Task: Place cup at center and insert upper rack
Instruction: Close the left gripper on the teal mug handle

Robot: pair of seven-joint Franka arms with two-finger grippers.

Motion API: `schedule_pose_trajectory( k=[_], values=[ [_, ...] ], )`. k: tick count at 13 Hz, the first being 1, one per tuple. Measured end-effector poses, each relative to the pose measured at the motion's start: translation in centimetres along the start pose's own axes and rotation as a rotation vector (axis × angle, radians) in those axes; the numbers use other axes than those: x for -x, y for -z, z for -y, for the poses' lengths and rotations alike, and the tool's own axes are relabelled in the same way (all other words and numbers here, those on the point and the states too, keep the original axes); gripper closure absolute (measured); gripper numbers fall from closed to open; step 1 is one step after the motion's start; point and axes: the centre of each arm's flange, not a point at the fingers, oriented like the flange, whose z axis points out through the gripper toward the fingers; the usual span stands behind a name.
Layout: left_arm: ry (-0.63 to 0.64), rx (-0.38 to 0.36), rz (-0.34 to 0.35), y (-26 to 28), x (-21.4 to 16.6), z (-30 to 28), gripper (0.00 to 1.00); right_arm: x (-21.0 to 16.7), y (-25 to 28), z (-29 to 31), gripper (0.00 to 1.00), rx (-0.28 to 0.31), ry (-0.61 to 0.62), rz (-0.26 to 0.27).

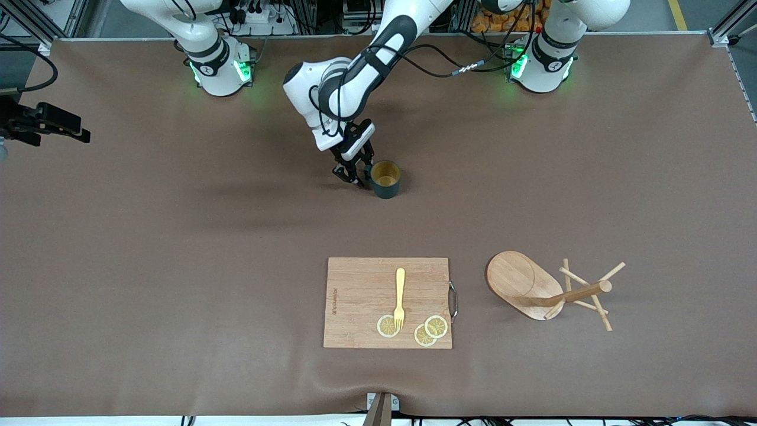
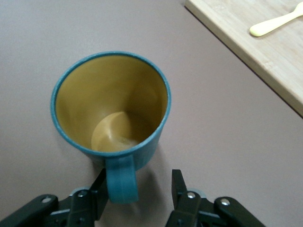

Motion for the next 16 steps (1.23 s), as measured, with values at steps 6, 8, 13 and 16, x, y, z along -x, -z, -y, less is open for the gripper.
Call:
schedule_pose_trajectory(
  k=[6, 8, 13, 16],
  values=[
    [0.023, -0.034, 0.037, -0.4, -0.2, -0.2, 0.49, 0.0, 0.0, 0.1, 0.00, 0.000, 0.001, 0.000],
    [0.038, -0.044, 0.058, -0.7, -0.5, -0.5, 0.51, 0.0, 0.0, 0.1, 0.00, 0.000, 0.002, 0.000],
    [0.063, -0.060, 0.092, -1.0, -1.0, -1.1, 0.59, 0.0, 0.0, 0.2, 0.00, 0.000, 0.003, 0.000],
    [0.076, -0.067, 0.108, -1.3, -1.3, -1.4, 0.63, 0.0, 0.0, 0.2, 0.00, 0.000, 0.003, 0.000]
  ],
)
